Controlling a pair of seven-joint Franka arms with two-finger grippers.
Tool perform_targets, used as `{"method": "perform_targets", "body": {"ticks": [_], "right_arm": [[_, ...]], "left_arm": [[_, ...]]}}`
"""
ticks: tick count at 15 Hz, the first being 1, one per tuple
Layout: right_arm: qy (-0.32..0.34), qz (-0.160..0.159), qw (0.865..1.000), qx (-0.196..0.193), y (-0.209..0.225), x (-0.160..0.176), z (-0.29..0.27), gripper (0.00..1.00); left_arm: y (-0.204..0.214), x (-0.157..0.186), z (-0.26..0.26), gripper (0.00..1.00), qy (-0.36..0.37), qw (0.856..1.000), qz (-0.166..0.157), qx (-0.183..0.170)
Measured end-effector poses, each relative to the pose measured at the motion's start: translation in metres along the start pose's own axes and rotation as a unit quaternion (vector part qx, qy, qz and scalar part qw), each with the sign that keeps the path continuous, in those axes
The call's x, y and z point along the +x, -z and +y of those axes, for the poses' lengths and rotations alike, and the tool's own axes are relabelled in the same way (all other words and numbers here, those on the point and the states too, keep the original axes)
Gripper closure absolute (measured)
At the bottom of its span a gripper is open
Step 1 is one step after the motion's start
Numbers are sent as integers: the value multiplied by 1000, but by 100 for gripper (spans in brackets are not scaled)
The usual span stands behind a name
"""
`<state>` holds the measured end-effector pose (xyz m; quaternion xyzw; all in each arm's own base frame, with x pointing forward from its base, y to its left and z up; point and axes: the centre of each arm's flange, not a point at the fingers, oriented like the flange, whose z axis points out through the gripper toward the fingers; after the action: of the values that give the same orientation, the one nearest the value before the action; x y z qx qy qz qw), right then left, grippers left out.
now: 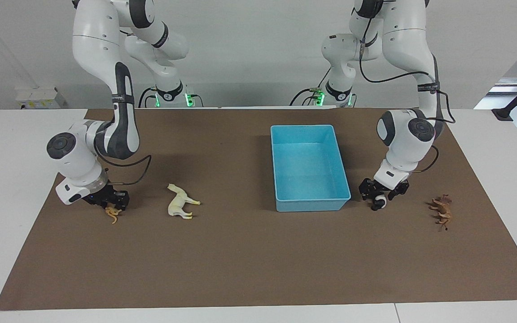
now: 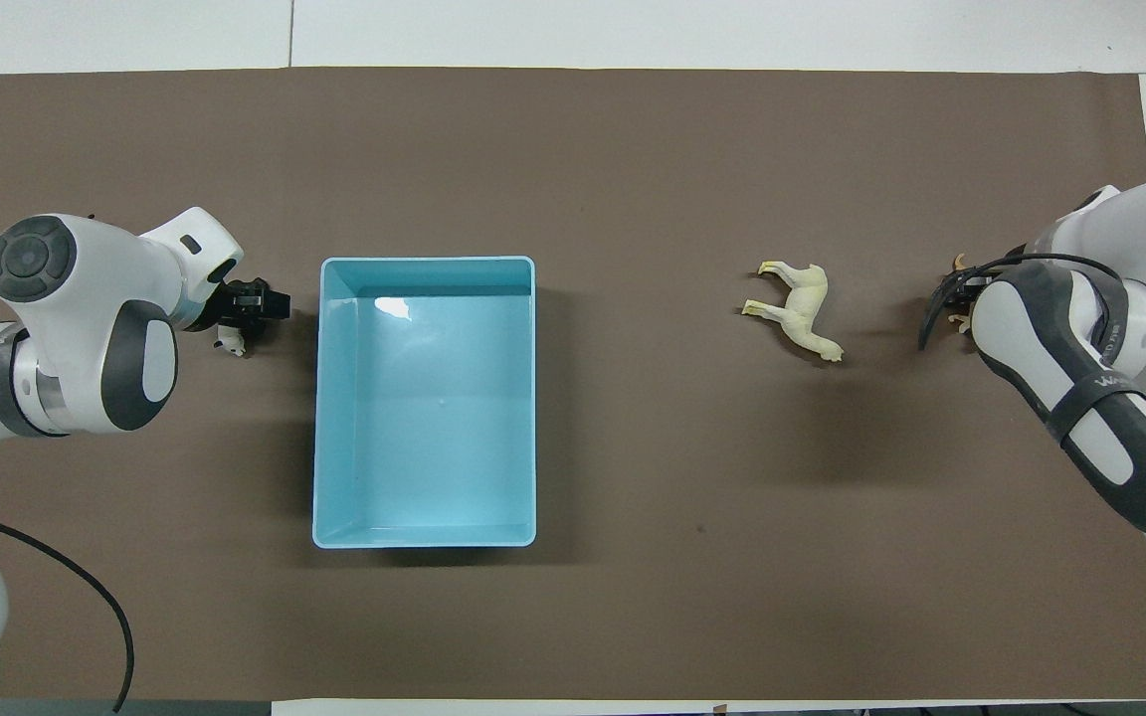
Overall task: Put all toys into storage box
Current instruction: 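Drop the panda into the box while the right gripper grasps the deer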
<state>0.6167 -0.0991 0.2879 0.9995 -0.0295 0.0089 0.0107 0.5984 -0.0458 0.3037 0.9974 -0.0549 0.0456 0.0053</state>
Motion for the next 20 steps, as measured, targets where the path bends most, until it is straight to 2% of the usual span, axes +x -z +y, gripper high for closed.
{"method": "perform_targets", "body": {"ticks": [1, 2, 5, 6, 10, 14, 17, 20], "right_arm": [[0, 0, 1000, 0, -1, 0, 0, 44], [0, 1, 1000, 0, -1, 0, 0, 44], [0, 1, 1000, 0, -1, 0, 0, 44], [0, 1, 1000, 0, 0, 0, 0, 44], [4, -2, 1000, 3, 28, 5, -4, 44], [6, -9, 1000, 13, 111, 4, -6, 44], [7, -25, 999, 20, 180, -5, -4, 44], [11, -30, 999, 13, 232, -16, -1, 44]], "left_arm": [[0, 0, 0, 0, 0, 1000, 0, 0], [0, 0, 0, 8, -1, 1000, 0, 0], [-1, -1, -1, 43, 0, 1000, -6, 0], [2, 0, -2, 51, 0, 1000, -6, 0], [22, 9, -5, 54, 3, 1000, -30, 0], [96, 34, 11, 59, 24, 999, -42, -3], [152, 33, 90, 59, 78, 996, -31, -5], [167, 9, 181, 59, 113, 993, -37, -4]]}}
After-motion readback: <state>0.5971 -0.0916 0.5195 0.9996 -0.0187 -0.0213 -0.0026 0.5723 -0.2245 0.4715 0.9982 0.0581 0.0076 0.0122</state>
